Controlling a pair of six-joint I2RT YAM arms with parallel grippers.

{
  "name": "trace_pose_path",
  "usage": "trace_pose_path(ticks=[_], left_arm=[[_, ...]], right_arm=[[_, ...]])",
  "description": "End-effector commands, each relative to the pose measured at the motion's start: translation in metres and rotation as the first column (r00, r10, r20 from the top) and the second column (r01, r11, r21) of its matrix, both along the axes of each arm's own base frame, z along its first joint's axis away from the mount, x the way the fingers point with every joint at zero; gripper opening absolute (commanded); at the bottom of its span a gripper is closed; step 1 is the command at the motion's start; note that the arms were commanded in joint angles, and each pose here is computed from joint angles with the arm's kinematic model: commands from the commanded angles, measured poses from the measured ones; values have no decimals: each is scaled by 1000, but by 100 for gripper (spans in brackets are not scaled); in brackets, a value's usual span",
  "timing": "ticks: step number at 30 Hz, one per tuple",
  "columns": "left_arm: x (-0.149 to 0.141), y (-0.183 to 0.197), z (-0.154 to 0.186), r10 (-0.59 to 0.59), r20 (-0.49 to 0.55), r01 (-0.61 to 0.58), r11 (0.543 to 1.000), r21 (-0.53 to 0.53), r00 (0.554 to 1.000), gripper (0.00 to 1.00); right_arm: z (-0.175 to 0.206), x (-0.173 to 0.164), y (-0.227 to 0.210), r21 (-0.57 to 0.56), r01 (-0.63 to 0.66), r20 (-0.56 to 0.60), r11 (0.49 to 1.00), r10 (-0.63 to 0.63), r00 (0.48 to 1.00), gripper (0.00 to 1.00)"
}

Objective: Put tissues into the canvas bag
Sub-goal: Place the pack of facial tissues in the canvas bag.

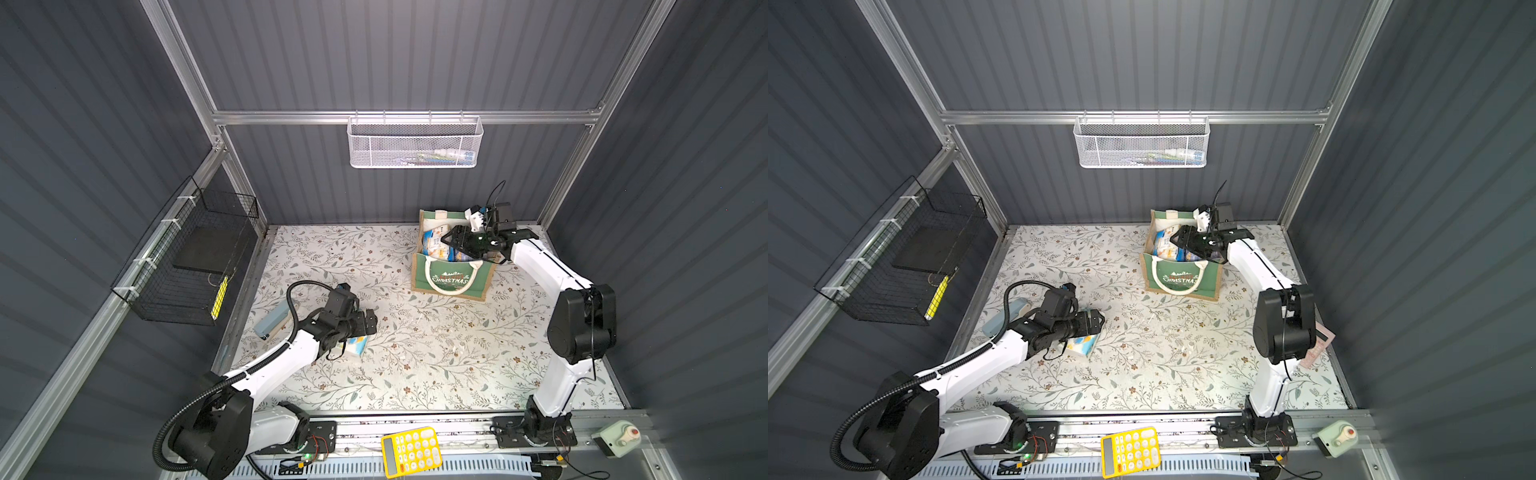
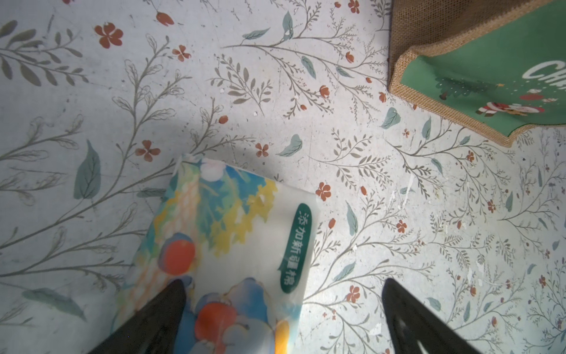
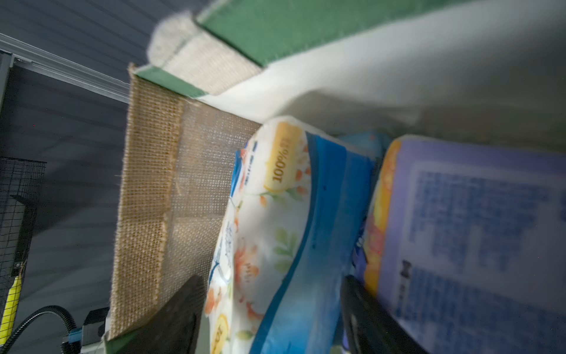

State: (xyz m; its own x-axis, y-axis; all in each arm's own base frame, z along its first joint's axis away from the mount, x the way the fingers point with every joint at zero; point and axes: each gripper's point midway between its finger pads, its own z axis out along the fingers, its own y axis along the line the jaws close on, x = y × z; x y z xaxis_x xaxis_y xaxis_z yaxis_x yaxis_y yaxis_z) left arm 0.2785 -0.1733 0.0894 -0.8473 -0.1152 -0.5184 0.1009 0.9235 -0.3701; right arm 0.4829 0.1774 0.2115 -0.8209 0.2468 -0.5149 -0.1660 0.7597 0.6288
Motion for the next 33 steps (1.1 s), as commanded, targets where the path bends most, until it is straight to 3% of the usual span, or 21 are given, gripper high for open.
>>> trace_pose_path(ticks=[1,7,12,17,22,27,33], left_arm=[[-4,-5,-10,-35,-30,35,999,-14,999,100],[-2,-3,-12,-26,-52,27,1000,10,998,100],[1,10,11,13,21,-14,999,49,1000,100],[1,26,15,33,31,-37,990,134,999,100],[2,33,0,45,9,-45,984,172,999,100],[2,20,-15,4,-36,1,991,134,999,100],[-1,-13,-12,-110,-42,109,994,-14,993,99]], right_arm=[[39,-5,-8,-16,16,129,1000,-14,992,76],[75,-29,-15,-15,23,230,1000,-19,973,83],[96,-58,-22,-11,27,316,1000,-22,948,88],[98,-86,-29,-11,40,369,999,-34,929,91],[92,-110,-36,-31,39,430,999,-22,902,95],[78,-127,-41,-49,48,430,998,-22,902,99],[70,-151,-61,-58,108,453,992,-70,889,99]])
